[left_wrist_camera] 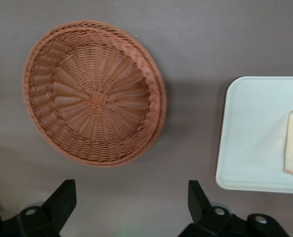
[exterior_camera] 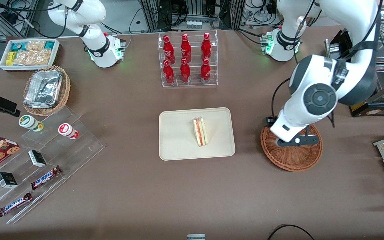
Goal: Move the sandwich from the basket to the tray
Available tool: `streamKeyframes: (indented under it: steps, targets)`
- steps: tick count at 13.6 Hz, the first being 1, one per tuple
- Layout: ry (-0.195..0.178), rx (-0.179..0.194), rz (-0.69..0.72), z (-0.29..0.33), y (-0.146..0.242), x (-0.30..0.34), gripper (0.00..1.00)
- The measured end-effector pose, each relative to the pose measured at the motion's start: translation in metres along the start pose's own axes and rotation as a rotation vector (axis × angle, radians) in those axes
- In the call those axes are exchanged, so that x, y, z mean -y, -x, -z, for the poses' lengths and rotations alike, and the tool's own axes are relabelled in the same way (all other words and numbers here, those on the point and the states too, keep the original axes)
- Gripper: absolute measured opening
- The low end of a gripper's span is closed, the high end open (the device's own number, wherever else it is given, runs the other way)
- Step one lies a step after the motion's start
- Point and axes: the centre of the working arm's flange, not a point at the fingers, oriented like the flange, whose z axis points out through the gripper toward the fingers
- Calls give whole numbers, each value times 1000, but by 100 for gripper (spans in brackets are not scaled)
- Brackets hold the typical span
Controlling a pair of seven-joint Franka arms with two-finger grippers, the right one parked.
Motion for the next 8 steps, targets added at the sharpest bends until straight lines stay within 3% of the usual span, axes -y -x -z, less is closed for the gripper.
streamKeyframes:
  steps: [3, 8]
  targets:
    - [52, 25, -57, 29, 13, 51, 100]
    - [85, 15, -129, 70, 43, 98, 100]
